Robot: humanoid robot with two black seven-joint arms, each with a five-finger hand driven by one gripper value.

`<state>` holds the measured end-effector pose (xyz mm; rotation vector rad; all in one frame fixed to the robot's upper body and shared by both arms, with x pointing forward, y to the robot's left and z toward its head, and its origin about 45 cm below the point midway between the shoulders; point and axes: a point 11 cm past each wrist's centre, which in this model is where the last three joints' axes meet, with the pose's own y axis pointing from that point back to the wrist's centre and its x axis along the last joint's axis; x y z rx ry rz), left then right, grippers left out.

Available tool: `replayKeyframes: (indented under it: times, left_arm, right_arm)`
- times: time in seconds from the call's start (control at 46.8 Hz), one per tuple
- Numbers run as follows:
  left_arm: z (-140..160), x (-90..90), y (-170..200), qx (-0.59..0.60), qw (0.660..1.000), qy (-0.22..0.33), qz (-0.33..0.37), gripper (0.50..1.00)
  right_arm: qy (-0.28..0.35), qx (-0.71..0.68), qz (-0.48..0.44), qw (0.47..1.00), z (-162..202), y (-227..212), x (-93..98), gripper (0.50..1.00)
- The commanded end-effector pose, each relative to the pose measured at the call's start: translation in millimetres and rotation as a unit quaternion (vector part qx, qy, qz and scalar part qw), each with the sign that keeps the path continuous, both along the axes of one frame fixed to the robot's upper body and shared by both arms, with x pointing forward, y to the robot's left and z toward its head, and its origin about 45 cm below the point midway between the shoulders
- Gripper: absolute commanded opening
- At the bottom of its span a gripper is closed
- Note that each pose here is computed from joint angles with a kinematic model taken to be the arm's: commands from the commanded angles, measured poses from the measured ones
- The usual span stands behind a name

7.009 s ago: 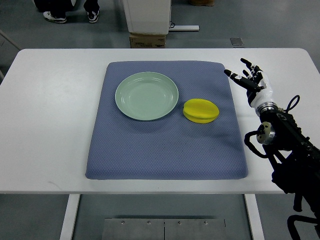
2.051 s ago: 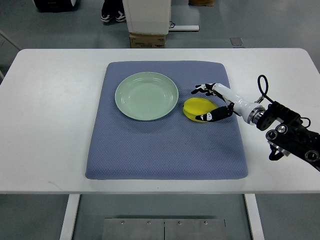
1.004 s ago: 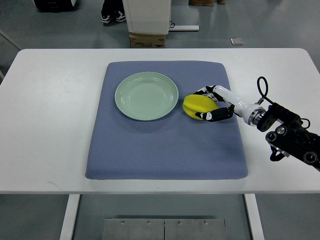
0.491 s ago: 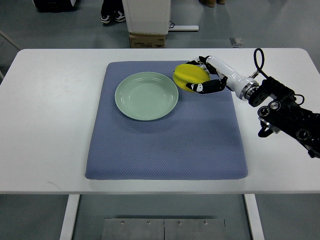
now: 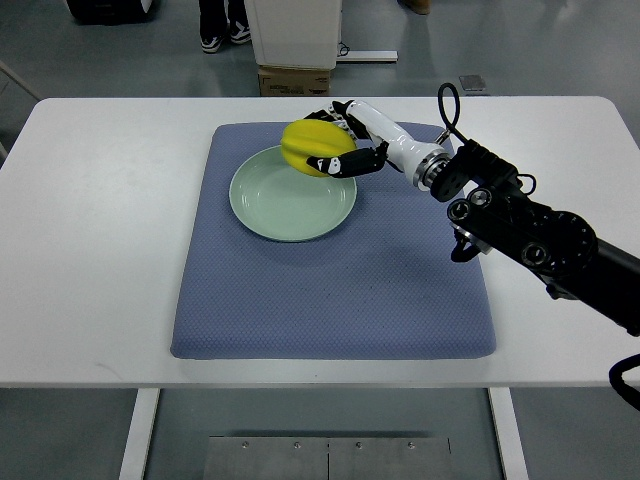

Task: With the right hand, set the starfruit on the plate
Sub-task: 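Lower the starfruit onto the green plate and open the right hand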

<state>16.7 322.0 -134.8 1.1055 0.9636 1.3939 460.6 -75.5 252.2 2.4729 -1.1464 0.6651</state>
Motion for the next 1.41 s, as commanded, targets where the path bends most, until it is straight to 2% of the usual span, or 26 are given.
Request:
replayKeyframes:
  times: [0.0, 0.342, 1.111, 1.132, 1.175, 1.282, 1.325, 1.389]
  left_arm:
    - [0.0, -0.1, 0.0, 0.0, 1.0, 0.0, 0.0, 1.0]
    - [0.0, 0.0, 0.0, 0.0, 1.0, 0.0, 0.0, 1.0]
    - [0.0, 0.0, 0.0, 0.0, 1.0, 0.0, 0.0, 1.0]
    - [0.0, 0.0, -0.1, 0.0, 1.0, 0.0, -0.001, 1.0]
    - [0.0, -0.1, 0.0, 0.0, 1.0, 0.0, 0.0, 1.0]
    - [0.0, -0.1, 0.0, 0.0, 1.0, 0.0, 0.0, 1.0]
    - [0.0, 0.0, 0.0, 0.0, 1.0, 0.0, 0.0, 1.0]
    - [0.0, 0.0, -0.1, 0.0, 1.0, 0.0, -0.001, 1.0]
  right_arm:
    - [0.001, 0.003, 0.006, 1.0, 0.9, 13.5, -0.8, 0.5]
    - [0.01, -0.024, -0.022, 0.999, -12.2, -0.2, 9.6, 0.5]
    - [0.025, -0.106, 0.026, 0.994, -56.0, 6.4, -14.8, 0.5]
    - [0.025, -0.106, 0.026, 0.994, -56.0, 6.4, -14.8, 0.526]
    - [0.025, -0.106, 0.025, 0.994, -56.6, 6.1, -15.0, 0.664]
    - [0.027, -0.105, 0.025, 0.994, -57.3, 5.9, -15.3, 0.918]
    - [0.027, -0.104, 0.024, 0.994, -57.0, 5.9, -15.1, 0.983]
    - [0.028, -0.102, 0.023, 0.994, -56.5, 5.7, -14.7, 0.995]
